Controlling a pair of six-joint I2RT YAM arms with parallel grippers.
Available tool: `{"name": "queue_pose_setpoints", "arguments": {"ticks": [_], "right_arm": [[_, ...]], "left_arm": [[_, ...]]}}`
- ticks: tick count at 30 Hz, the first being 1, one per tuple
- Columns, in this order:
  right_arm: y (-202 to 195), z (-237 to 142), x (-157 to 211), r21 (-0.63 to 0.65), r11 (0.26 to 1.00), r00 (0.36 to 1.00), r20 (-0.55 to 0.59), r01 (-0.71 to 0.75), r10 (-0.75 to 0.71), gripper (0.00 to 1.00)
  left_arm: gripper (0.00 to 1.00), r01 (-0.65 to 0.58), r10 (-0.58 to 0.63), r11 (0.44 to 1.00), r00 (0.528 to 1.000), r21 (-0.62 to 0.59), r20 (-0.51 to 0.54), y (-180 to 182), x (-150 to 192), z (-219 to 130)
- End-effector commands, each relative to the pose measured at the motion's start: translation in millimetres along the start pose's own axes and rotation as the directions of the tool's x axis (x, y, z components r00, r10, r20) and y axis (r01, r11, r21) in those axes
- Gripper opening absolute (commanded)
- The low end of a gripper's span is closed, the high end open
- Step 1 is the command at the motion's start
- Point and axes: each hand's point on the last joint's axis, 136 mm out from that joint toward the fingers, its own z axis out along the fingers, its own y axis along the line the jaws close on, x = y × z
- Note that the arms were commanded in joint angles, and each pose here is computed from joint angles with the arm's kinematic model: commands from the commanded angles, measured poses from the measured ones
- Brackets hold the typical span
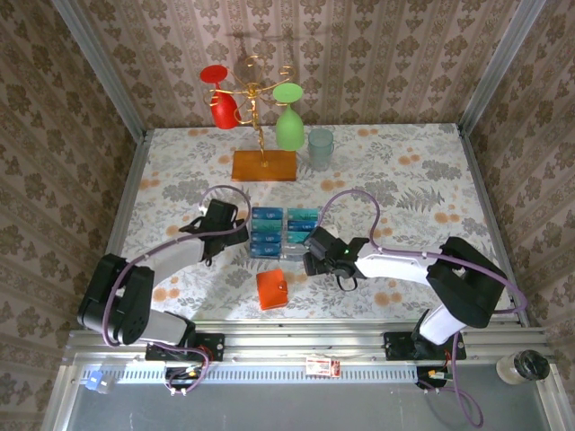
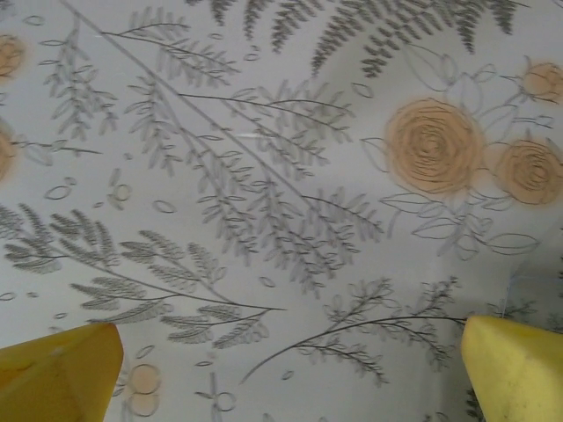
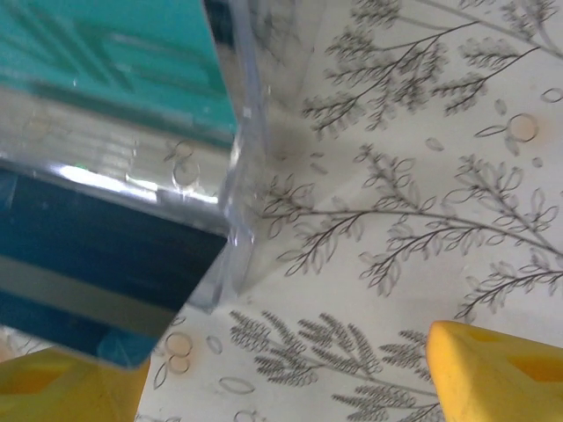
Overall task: Put the credit cards into the card holder
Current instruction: Move the storage box to the center of the table.
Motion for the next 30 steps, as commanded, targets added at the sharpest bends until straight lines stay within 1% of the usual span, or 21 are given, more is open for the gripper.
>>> {"name": "queue_pose_setpoints", "arguments": {"ticks": [1, 8, 15, 30], "right_arm": [[-15.3, 1.7, -13.8, 0.043, 0.997, 0.997, 0.043, -0.067, 0.066, 0.83], [-54.8, 8.3, -20.9, 0.107, 0.985, 0.991, 0.041, -0.134, 0.130, 0.83], [-87.6, 14.4, -26.2, 0.162, 0.972, 0.986, 0.031, -0.167, 0.165, 0.83], [-135.9, 27.6, -45.5, 0.234, 0.940, 0.966, -0.002, -0.249, 0.257, 0.83]], "left_arm": [[1.00, -0.021, 0.020, 0.999, 0.999, 0.035, 0.043, -21.7, -13.9, -1.6], [1.00, -0.062, 0.058, 0.996, 0.997, 0.071, 0.049, -58.2, -16.9, 5.1], [1.00, -0.097, 0.093, 0.990, 0.995, 0.099, 0.049, -96.4, -20.9, 15.3], [1.00, -0.136, 0.129, 0.977, 0.990, 0.161, 0.054, -165.8, -36.2, 32.0]]}}
